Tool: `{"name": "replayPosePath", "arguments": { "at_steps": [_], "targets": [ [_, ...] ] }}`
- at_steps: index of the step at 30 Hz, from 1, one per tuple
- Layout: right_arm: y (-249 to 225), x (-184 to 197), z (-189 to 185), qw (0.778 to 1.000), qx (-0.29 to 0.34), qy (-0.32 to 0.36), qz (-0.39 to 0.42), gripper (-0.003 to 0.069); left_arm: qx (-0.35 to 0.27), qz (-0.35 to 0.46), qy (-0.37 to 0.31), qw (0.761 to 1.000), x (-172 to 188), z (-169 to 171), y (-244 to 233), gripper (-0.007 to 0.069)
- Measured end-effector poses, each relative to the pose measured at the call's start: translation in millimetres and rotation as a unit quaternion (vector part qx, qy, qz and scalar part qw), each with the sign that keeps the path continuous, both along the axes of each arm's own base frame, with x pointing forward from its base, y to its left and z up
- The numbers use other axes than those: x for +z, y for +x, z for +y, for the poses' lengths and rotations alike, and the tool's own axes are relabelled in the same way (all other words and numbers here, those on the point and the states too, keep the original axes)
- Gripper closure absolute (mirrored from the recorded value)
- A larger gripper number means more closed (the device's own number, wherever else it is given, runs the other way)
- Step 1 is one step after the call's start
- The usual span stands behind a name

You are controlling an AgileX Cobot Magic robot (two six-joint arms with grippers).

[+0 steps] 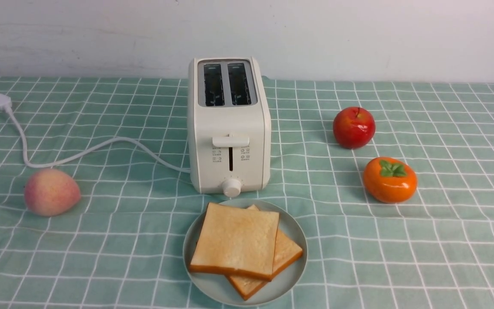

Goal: Take toasted bread from bread machine on blue coffee table place on plate.

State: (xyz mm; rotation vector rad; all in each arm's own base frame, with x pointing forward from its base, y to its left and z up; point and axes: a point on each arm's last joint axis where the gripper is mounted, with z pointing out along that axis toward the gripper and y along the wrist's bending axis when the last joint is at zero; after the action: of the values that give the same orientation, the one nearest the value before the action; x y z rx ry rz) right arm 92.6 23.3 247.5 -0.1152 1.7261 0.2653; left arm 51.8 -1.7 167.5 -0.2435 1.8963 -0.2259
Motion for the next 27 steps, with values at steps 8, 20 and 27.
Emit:
{"name": "replayPosePath", "arguments": {
  "at_steps": [8,20,27],
  "targets": [
    [0,0,-2,1.000,-0.009,0.000,-0.001,0.0493,0.067,0.000,0.000,0.998,0,7,0,0.0558],
    [-15,12,-25,0.989,-0.131,0.006,-0.066,0.0474,0.069,0.000,0.000,0.998,0,7,0,0.0551],
    [-19,14,-31,0.981,-0.175,0.004,-0.080,0.0461,0.069,0.000,0.000,0.998,0,7,0,0.0543]
  ]
}}
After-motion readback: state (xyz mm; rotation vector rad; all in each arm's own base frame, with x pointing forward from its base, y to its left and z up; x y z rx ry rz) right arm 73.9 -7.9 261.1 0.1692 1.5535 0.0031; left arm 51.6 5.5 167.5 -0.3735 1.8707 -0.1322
